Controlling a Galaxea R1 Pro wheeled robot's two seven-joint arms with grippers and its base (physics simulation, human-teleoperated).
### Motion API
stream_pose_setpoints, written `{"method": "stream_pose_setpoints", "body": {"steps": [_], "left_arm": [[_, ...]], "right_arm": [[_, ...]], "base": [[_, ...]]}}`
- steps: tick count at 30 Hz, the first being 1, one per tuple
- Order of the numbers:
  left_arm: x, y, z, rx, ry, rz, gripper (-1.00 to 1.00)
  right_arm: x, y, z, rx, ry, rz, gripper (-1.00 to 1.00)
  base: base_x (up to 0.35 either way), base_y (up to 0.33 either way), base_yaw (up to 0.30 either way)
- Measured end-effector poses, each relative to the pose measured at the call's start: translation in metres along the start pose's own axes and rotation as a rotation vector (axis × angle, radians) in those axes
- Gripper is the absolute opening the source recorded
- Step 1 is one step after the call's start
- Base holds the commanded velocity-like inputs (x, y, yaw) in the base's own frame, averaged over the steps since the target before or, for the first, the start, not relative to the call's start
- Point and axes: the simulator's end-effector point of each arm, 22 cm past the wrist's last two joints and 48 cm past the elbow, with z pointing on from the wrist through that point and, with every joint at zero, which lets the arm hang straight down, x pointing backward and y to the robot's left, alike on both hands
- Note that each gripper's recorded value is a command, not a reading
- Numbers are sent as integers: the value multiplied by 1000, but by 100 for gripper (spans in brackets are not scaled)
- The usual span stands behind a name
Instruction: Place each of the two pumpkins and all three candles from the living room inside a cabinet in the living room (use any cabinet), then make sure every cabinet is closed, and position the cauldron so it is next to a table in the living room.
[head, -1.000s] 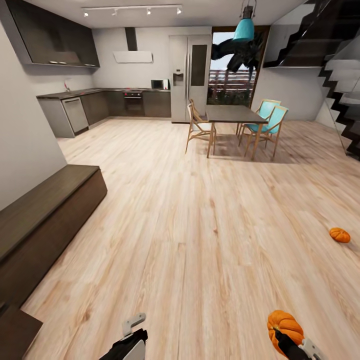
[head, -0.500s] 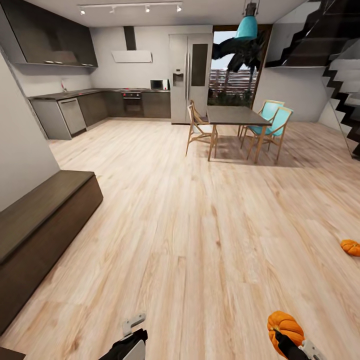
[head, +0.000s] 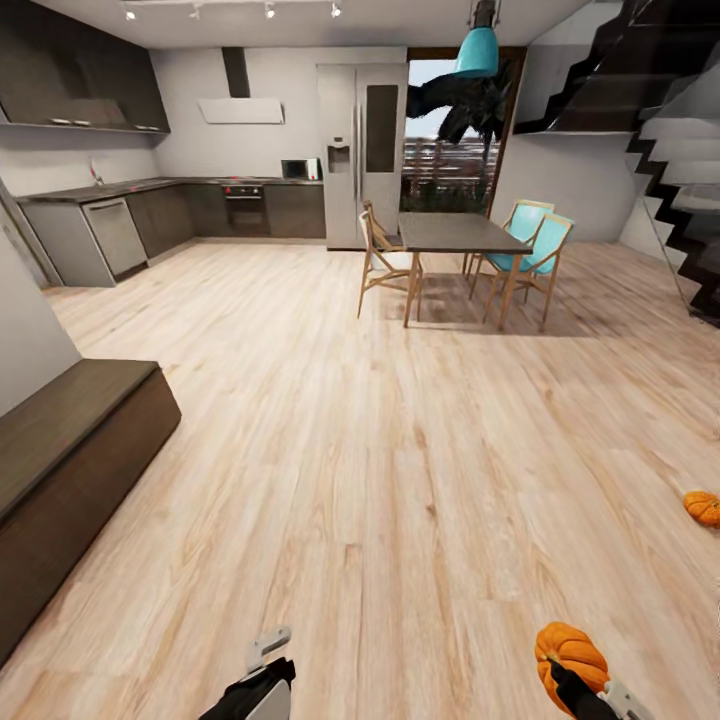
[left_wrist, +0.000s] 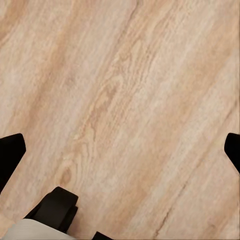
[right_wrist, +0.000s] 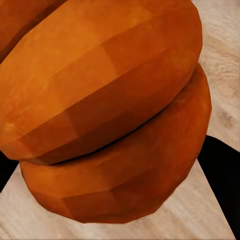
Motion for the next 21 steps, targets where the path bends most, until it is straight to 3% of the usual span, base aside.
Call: {"method": "stream_pose_setpoints", "body": {"steps": [21], "left_arm": [[0,0,0,-1,0,0,100]], "right_arm": [[0,0,0,1,0,2,-100]], "base": [[350,0,-270]]}}
